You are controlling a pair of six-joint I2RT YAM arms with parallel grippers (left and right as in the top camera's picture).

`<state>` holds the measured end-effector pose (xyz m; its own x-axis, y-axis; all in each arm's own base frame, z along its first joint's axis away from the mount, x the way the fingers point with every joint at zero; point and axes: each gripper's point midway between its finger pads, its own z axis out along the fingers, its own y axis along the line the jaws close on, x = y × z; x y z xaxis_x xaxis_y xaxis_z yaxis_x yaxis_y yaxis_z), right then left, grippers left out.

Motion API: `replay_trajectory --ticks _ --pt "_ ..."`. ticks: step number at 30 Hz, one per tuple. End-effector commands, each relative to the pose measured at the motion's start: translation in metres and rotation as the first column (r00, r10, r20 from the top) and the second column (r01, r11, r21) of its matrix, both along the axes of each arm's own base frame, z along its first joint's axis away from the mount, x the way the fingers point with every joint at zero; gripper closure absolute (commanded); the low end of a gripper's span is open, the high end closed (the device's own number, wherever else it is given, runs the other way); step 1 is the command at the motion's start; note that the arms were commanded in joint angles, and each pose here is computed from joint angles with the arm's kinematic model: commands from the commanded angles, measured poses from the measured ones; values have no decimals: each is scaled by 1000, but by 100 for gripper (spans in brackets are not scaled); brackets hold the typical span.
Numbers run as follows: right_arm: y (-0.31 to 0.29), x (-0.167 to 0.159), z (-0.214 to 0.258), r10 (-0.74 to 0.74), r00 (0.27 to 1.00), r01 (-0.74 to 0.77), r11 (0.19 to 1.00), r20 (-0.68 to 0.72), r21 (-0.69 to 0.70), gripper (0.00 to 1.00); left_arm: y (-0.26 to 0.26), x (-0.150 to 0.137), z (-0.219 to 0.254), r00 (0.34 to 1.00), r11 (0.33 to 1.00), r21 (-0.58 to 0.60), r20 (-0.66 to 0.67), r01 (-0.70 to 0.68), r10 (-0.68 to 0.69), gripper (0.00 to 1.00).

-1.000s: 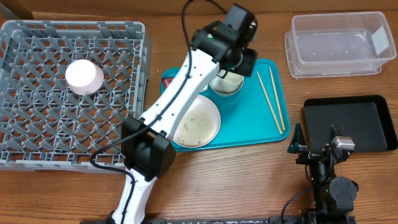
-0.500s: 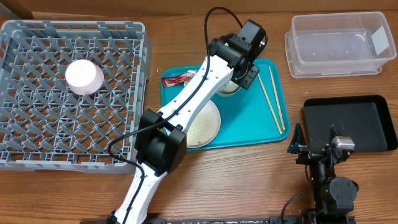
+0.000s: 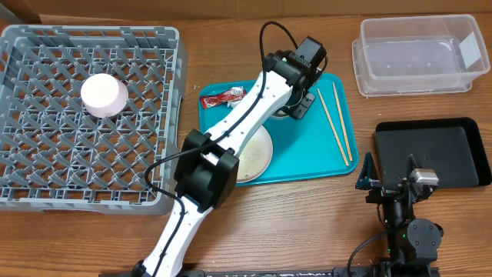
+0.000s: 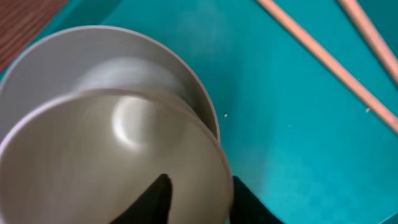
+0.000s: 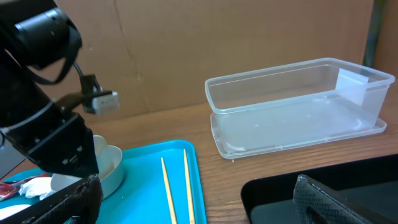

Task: Sort waste into correct bins and load items into the dishwasher
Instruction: 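Move the left gripper to the white paper cup and grasp it, then lift the white paper cup and carry it over the dish rack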

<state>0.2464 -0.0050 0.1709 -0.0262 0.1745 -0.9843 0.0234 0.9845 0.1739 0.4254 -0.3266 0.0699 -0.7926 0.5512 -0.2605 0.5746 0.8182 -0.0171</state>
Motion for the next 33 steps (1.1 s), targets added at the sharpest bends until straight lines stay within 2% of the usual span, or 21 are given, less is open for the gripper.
replay_trajectory --ticks 1,5,7,9,14,19,22,26,31,33 --pt "0 0 -1 -2 1000 2 1000 5 4 0 -2 5 3 1000 1000 -4 20 8 -8 73" --pt "0 0 -1 -2 1000 2 1000 5 4 0 -2 7 4 1000 1000 -7 30 6 -6 73" --pt "0 0 -1 -2 1000 2 1000 5 4 0 -3 9 7 999 1000 -12 36 7 -6 83" --pt "0 0 -1 -2 1000 2 1000 5 4 0 -5 10 11 999 1000 -20 46 6 -5 96" --pt "0 0 -1 -2 1000 2 1000 5 4 0 -11 19 37 995 995 -78 78 -59 65 96" --pt "0 0 -1 -2 1000 2 1000 5 4 0 -12 22 89 987 988 -133 130 -74 91 96" --pt "0 0 -1 -2 1000 2 1000 5 4 0 -2 23 127 976 976 -175 153 -126 153 96" --pt "0 0 -1 -2 1000 2 1000 5 4 0 34 23 173 946 940 -235 152 -246 285 96" --pt "0 0 -1 -2 1000 2 1000 5 4 0 108 30 212 883 865 -304 124 -400 452 96" --pt "-1 0 -1 -2 1000 2 1000 5 4 0 118 31 224 909 849 -389 66 -356 412 96"
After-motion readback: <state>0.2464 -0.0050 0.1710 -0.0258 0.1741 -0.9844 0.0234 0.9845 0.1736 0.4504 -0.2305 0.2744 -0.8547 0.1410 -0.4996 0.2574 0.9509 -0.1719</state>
